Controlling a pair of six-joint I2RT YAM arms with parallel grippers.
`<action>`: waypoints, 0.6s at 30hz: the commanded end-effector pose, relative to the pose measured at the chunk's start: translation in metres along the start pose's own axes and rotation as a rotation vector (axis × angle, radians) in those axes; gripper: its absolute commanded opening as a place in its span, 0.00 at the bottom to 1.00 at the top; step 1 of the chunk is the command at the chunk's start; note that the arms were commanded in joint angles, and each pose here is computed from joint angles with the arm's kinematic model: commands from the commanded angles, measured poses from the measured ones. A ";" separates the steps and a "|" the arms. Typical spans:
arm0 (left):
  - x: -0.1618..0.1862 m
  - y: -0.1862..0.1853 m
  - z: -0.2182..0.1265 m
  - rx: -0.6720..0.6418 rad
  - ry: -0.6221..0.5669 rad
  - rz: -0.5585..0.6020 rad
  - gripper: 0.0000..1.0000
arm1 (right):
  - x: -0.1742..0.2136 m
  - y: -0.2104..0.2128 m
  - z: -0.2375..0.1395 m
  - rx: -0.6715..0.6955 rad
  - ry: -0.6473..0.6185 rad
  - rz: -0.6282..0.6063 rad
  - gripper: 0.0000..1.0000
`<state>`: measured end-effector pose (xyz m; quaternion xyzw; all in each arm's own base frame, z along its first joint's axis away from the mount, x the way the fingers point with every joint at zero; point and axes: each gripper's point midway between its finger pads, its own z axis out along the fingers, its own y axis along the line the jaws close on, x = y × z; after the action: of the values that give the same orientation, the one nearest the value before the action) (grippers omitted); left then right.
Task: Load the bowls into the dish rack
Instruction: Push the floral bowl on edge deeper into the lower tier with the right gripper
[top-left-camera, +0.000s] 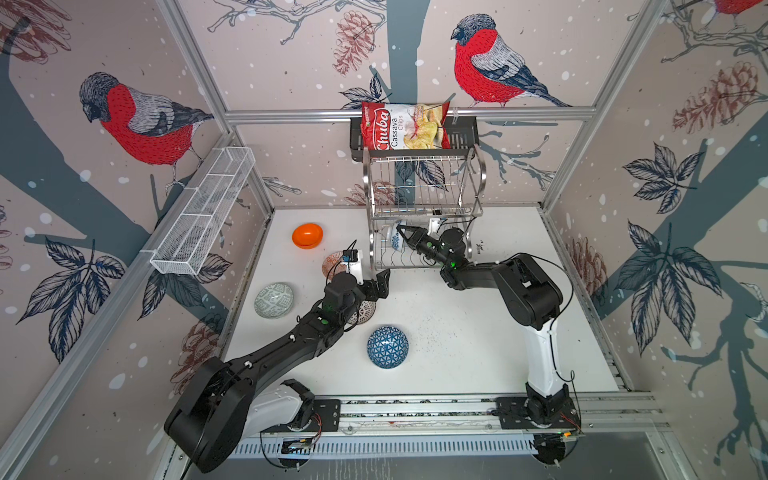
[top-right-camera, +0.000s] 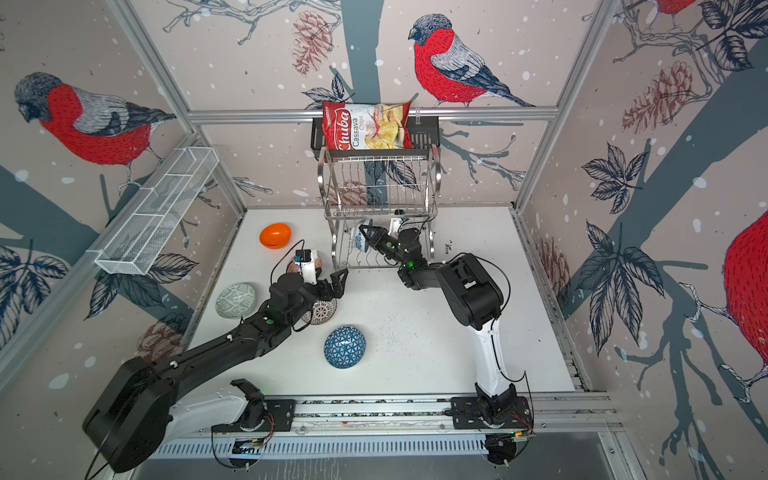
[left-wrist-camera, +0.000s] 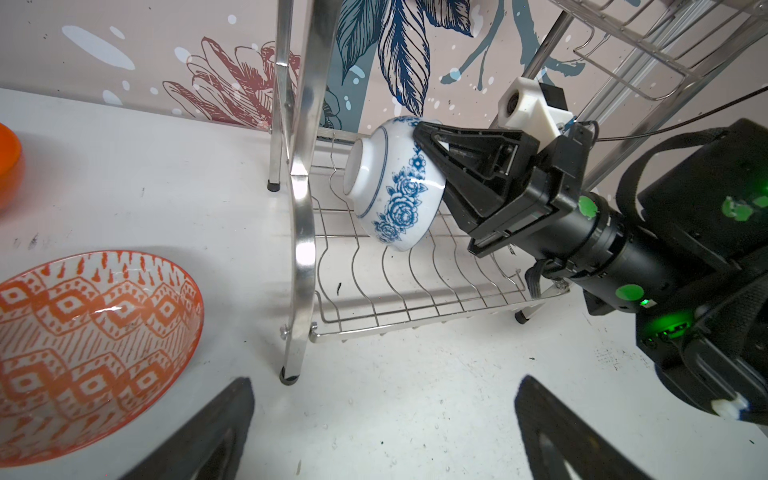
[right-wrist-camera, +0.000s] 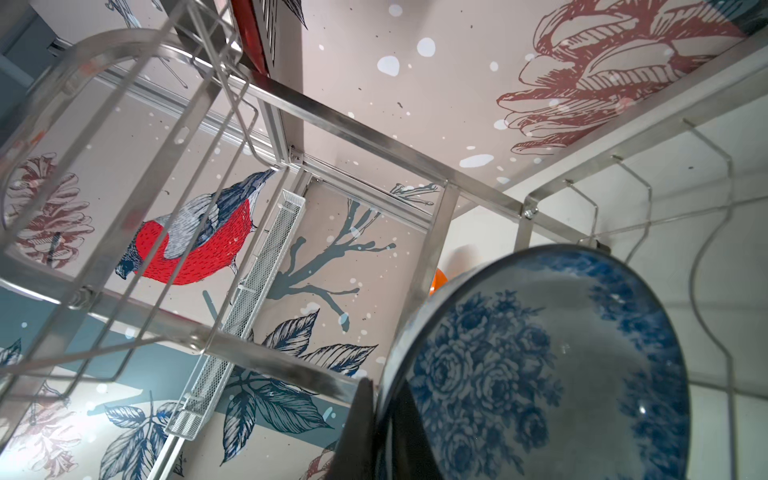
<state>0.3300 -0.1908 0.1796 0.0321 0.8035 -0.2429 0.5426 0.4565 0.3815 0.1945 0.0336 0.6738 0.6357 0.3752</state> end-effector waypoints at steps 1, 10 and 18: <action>-0.010 -0.004 0.000 0.017 -0.039 -0.001 0.98 | -0.007 0.016 0.007 -0.080 -0.012 -0.022 0.00; -0.011 -0.003 0.000 0.012 -0.042 0.001 0.98 | -0.008 0.004 0.025 -0.106 0.008 -0.009 0.00; -0.011 -0.002 0.001 0.007 -0.042 0.000 0.98 | -0.018 -0.006 0.034 -0.126 -0.001 0.010 0.00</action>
<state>0.3308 -0.1907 0.1789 0.0312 0.8037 -0.2421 0.5426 0.4917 0.3986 0.1825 0.0284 0.6604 0.6556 0.3650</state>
